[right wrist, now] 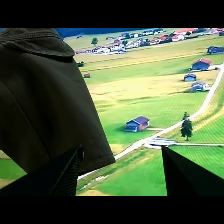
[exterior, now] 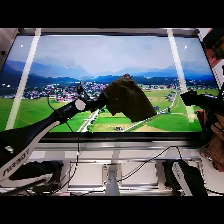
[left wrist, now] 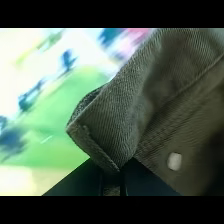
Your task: Fold the clothes and pants, and hang the long-sleeved shirts on hangers.
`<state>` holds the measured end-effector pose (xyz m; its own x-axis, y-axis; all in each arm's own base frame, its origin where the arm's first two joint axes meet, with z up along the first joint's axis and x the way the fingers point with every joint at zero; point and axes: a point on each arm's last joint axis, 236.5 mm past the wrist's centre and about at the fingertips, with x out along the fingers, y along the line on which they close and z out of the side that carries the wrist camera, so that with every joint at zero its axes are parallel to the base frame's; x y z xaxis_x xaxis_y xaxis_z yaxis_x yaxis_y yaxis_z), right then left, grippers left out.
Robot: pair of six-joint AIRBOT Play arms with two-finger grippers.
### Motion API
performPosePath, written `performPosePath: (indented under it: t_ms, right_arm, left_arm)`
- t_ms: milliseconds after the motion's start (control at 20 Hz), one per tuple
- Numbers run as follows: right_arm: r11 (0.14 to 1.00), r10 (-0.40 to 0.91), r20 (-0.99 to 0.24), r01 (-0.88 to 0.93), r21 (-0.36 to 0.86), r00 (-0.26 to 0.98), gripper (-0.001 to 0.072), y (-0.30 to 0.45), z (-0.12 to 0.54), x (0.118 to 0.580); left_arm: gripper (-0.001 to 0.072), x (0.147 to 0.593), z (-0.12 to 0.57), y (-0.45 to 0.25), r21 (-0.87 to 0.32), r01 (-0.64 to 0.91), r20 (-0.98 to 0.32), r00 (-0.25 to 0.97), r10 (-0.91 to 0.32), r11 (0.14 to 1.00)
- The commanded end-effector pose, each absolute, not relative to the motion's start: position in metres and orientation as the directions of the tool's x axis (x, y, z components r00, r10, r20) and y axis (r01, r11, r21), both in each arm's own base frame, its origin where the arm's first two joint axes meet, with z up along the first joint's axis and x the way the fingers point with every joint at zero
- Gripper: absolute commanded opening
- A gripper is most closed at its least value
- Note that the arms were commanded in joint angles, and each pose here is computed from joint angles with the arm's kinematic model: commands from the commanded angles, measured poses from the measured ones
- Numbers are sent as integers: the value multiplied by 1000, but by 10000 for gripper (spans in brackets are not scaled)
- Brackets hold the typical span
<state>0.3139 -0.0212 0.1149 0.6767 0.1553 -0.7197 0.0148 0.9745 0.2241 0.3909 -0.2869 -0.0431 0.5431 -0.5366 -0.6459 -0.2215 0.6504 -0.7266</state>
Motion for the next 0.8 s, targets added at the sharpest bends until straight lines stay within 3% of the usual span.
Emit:
performPosePath:
  t_ms: [0, 250, 450, 550, 600, 650, 700, 750]
  right_arm:
    - [976, 141, -702, 21, 217, 698, 556, -25, 119, 319]
    - [973, 154, -682, 11, 231, 715, 553, -20, 124, 324]
    - [961, 275, -731, -157, 228, 624, 553, 29, 111, 310]
    - [940, 339, -762, -235, 248, 552, 553, 56, 101, 300]
    - [927, 367, -781, -269, 262, 505, 518, 68, 94, 294]
    - [913, 394, -798, -297, 281, 456, 419, 80, 86, 288]
    - [895, 426, -810, -316, 314, 402, 376, 93, 78, 281]
    - [875, 460, -815, -336, 348, 353, 377, 108, 68, 274]
  left_arm:
    - [58, 417, 47, -278, -753, 8, -459, 711, -534, 658]
    - [58, 404, 203, -264, -744, 284, -152, 810, -567, 605]
    - [58, 381, 260, -251, -727, 374, -33, 818, -574, 575]
    - [57, 375, 271, -246, -663, 421, -10, 822, -570, 619]
    - [56, 373, 275, -244, -653, 430, -1, 822, -569, 624]
    - [57, 372, 277, -244, -653, 433, 3, 822, -569, 622]
    - [56, 371, 279, -243, -653, 434, 6, 822, -569, 621]
    - [56, 371, 278, -243, -653, 434, 6, 822, -569, 621]
